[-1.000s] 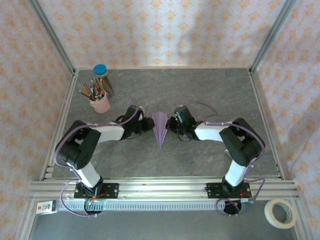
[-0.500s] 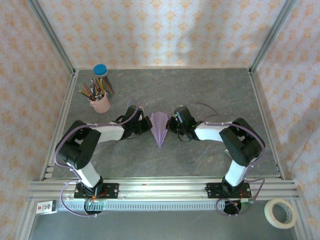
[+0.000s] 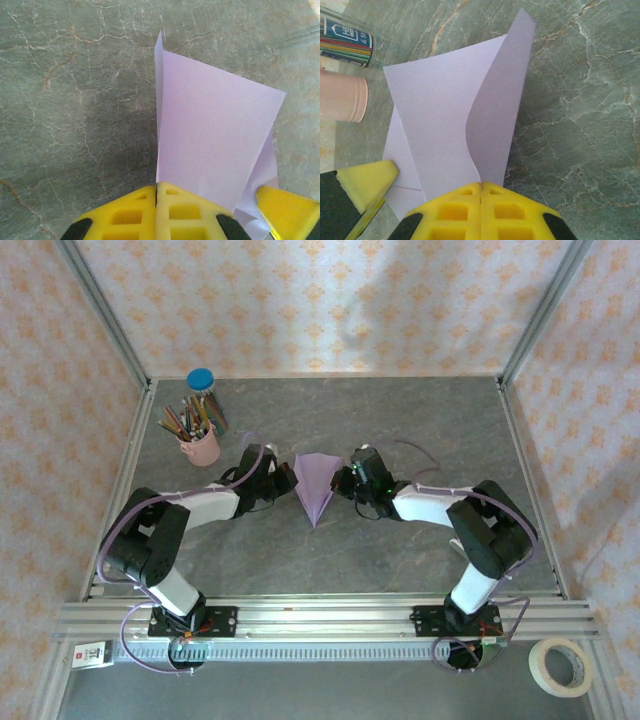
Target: Fold a paper plane with a square sheet of paper (pick it up from the middle)
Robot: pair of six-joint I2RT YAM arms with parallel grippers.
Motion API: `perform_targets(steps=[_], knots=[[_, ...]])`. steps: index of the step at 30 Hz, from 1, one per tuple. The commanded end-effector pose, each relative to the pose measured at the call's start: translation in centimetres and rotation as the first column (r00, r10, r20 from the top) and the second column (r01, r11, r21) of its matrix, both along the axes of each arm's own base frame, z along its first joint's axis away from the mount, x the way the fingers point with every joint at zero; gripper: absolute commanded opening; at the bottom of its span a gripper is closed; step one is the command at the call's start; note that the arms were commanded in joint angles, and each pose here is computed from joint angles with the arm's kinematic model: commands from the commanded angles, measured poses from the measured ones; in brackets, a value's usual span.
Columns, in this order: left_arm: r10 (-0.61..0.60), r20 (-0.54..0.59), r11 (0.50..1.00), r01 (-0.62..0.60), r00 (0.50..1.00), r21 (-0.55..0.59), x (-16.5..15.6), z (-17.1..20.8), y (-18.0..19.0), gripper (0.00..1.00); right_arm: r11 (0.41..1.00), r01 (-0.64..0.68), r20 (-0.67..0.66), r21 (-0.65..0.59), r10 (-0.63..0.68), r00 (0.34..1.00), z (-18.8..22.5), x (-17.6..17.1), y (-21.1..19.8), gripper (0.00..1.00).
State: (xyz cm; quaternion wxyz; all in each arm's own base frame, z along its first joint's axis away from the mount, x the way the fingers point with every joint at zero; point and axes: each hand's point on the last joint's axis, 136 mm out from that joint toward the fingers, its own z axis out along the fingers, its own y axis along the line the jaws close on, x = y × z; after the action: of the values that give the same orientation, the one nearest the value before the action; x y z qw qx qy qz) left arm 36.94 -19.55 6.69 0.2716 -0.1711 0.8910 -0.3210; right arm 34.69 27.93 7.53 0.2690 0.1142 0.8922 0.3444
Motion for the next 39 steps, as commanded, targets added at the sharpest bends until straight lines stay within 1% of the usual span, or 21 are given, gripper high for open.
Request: perform_targets(steps=[1,6,11,17,19,23,27,29,32,36,39], knots=[[0.012,-0.024,1.0,-0.012,1.0,-0.008,-0.1,-1.2,0.3,0.0,0.999,0.037,0.014,-0.001,-0.037,0.999,-0.3,0.8,-0.5,0.0],[0.019,-0.045,1.0,-0.019,0.999,0.011,-0.3,-1.9,0.7,0.0,0.999,0.042,0.0,-0.011,-0.042,0.999,-1.3,0.8,-0.8,0.0],[-0.004,-0.087,1.0,0.006,0.996,0.023,-0.7,-3.2,0.5,0.0,0.999,0.037,-0.025,-0.021,-0.037,0.999,-2.3,0.5,-0.9,0.0],[-0.024,-0.107,0.999,0.029,0.994,0.043,-0.9,-3.8,0.4,0.0,0.998,0.046,-0.048,-0.045,-0.049,0.998,-3.5,0.1,-1.6,0.0],[-0.027,-0.112,0.998,0.033,0.993,0.053,-0.9,-3.9,0.5,0.0,0.998,0.047,-0.056,-0.049,-0.05,0.997,-3.9,0.0,-1.7,0.02],[-0.03,-0.117,0.996,0.04,0.993,0.081,-0.9,-4.1,0.8,0.03,0.998,0.044,-0.074,-0.053,-0.048,0.996,-4.4,-0.1,-1.8,0.03],[-0.044,-0.121,0.993,0.056,0.992,0.104,-0.8,-4.0,0.8,0.08,0.998,0.033,-0.089,-0.048,-0.038,0.995,-4.8,-0.3,-1.5,0.02],[-0.053,-0.099,0.993,0.064,0.994,0.102,-0.6,-3.0,0.7,0.13,0.999,0.029,-0.087,-0.039,-0.033,0.996,-4.5,-0.2,-1.3,0.02],[-0.061,-0.041,0.994,0.065,0.997,0.092,-0.2,-0.5,0.4,0.21,0.999,0.028,-0.071,-0.023,-0.029,0.997,-3.6,0.0,-1.1,0.02],[-0.085,0.023,0.992,0.083,0.996,0.093,-0.5,2.3,-0.5,0.31,1.0,0.019,-0.06,-0.003,-0.019,0.998,-2.6,0.2,-0.7,0.02],[-0.118,0.03,0.989,0.114,0.993,0.097,-1.4,2.8,-1.5,0.34,1.0,0.016,-0.059,0.009,-0.015,0.998,-2.3,0.1,-0.6,0.02]])
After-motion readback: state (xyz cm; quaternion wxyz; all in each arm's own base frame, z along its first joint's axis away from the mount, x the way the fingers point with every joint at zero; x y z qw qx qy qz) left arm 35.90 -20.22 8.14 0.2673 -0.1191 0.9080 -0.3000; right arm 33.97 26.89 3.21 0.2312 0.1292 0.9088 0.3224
